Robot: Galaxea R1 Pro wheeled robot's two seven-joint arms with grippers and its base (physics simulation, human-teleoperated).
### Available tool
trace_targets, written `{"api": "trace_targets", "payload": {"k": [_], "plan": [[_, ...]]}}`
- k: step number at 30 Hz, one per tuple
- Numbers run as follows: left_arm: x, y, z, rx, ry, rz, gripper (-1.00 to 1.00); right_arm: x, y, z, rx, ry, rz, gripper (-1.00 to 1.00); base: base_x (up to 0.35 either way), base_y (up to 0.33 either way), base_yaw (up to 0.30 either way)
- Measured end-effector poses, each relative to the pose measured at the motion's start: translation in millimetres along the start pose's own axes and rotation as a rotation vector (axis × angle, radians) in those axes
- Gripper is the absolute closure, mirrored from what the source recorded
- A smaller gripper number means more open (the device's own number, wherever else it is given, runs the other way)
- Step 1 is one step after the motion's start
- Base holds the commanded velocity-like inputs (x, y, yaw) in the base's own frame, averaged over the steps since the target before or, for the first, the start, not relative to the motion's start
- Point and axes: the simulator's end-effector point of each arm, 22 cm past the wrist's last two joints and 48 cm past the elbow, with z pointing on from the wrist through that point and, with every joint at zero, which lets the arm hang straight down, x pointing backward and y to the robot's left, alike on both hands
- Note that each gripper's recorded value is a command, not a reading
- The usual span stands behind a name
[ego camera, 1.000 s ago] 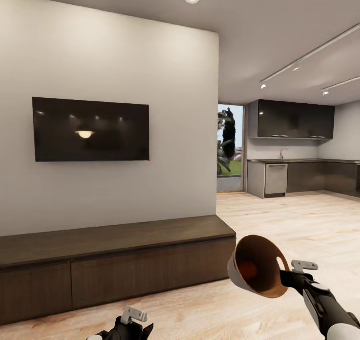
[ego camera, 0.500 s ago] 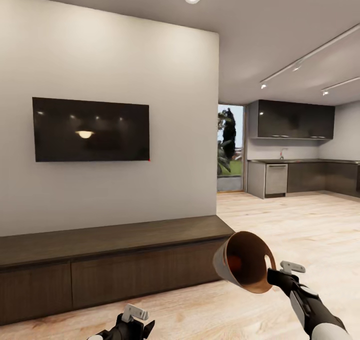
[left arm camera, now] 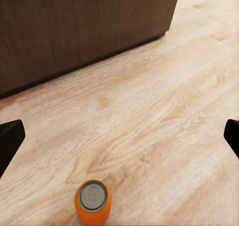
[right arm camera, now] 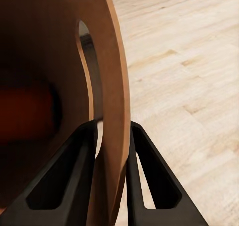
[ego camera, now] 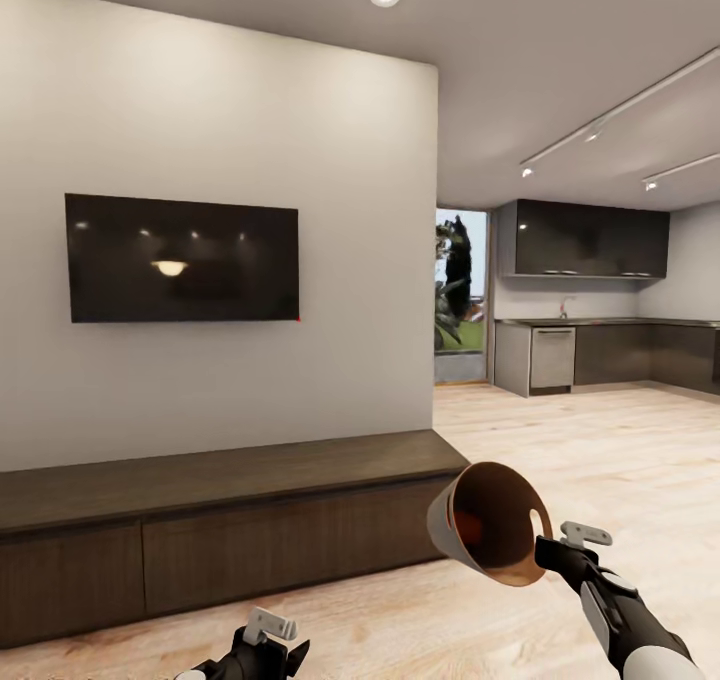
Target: Put the three can of soda from the living room inside the tash can in the kitchen.
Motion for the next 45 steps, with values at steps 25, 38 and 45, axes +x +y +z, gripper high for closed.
{"api": "trace_targets", "payload": {"k": [25, 38, 45], "plan": [[85.9, -0.3, 9.4, 0.001, 0.124, -0.046, -1.00, -19.1, -28.9, 7.9, 0.046, -0.084, -0.026, 1.00, 0.000, 0.000, 0.000], [112.6, -2.0, 13.5, 0.008, 0.175, -0.067, -1.00, -4.3, -35.3, 18.1, 0.064, -0.028, -0.037, 1.00, 0.000, 0.000, 0.000], [111.8, 0.5, 13.1, 0.002, 0.171, -0.073, -1.00, -5.3, -36.5, 17.8, 0.066, -0.030, -0.037, 1.00, 0.000, 0.000, 0.000]]}}
